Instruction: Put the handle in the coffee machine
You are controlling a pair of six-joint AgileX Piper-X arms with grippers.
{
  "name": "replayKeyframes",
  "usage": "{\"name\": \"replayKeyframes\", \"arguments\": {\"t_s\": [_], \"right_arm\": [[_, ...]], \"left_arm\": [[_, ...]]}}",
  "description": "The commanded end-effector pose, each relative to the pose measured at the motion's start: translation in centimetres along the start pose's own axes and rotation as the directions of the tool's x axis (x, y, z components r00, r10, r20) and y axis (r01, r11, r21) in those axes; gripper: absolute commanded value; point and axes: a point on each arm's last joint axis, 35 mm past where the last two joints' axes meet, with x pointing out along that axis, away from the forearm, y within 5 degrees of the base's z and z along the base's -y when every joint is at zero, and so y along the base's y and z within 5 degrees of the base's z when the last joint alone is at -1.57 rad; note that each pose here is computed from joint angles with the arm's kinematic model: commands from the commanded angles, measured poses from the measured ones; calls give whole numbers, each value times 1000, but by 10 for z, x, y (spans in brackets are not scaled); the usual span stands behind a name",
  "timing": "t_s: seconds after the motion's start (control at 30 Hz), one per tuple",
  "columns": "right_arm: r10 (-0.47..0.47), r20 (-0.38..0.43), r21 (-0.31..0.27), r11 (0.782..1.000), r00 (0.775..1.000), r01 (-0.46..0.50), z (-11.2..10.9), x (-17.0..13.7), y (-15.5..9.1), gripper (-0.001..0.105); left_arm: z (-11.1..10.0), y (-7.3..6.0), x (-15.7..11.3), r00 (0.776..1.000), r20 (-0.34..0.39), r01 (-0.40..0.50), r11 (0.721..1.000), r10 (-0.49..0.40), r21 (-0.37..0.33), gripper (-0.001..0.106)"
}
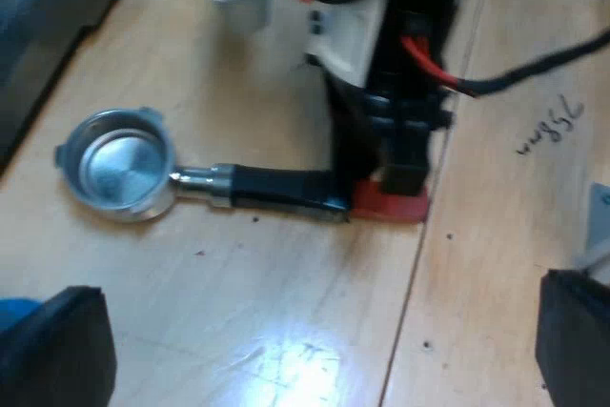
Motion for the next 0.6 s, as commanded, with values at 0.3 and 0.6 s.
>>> {"name": "replayKeyframes", "arguments": {"t_s": [0.3, 0.6], "right_arm": [[131, 146, 2, 991, 981, -133, 13, 18, 27, 0], [233, 208, 5, 971, 950, -239, 39, 39, 43, 0]], "left_arm": [[-11, 4, -5, 996, -64, -65, 992, 58, -108, 90], [-14, 4, -6, 993, -87, -86, 991, 77, -102, 90]]}}
